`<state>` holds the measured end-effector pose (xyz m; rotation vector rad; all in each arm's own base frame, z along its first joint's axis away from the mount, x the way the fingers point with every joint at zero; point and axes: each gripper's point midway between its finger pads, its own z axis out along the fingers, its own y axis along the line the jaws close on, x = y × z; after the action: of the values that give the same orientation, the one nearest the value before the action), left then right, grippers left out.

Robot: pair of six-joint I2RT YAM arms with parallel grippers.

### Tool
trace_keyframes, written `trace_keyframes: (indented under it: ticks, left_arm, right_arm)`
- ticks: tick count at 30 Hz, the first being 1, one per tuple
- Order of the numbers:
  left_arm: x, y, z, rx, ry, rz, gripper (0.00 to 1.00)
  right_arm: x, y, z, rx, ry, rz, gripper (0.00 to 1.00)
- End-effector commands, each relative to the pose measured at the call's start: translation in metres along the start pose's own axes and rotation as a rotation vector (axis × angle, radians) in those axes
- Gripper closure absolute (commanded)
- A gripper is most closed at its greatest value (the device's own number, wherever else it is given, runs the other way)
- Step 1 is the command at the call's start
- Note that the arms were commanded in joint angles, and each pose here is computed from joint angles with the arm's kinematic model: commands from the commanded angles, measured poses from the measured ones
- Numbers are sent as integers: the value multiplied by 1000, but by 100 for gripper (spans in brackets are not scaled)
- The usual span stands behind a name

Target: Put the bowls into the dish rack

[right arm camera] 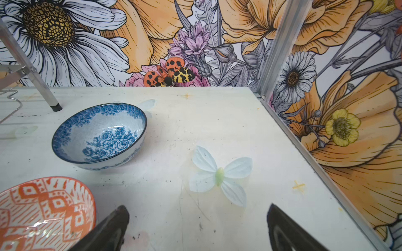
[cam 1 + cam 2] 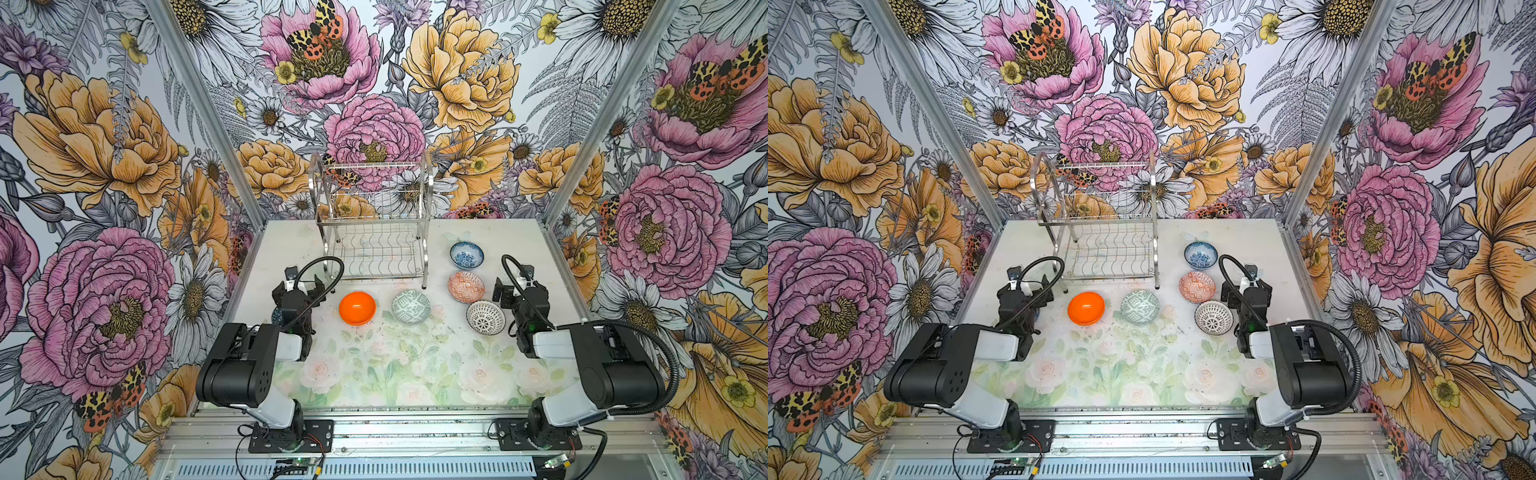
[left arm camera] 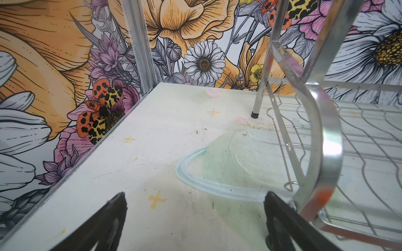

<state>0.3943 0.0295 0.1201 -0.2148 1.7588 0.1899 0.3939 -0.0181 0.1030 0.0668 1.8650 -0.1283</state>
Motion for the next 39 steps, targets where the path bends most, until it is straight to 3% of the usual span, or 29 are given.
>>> trace_keyframes:
  ticks: [1,32,39]
  left_arm:
    - [-12,0,5,38,-24,-21,1]
    - [-11,4,6,37,-20,-33,1]
    - [-11,-4,5,88,-20,-27,1]
  right_arm:
    - [-12,4,3,-34,-28,-6,1]
    - [-11,1,7,-49,-13,22,1]
    - [-12,-6,7,-8,-6,35,1]
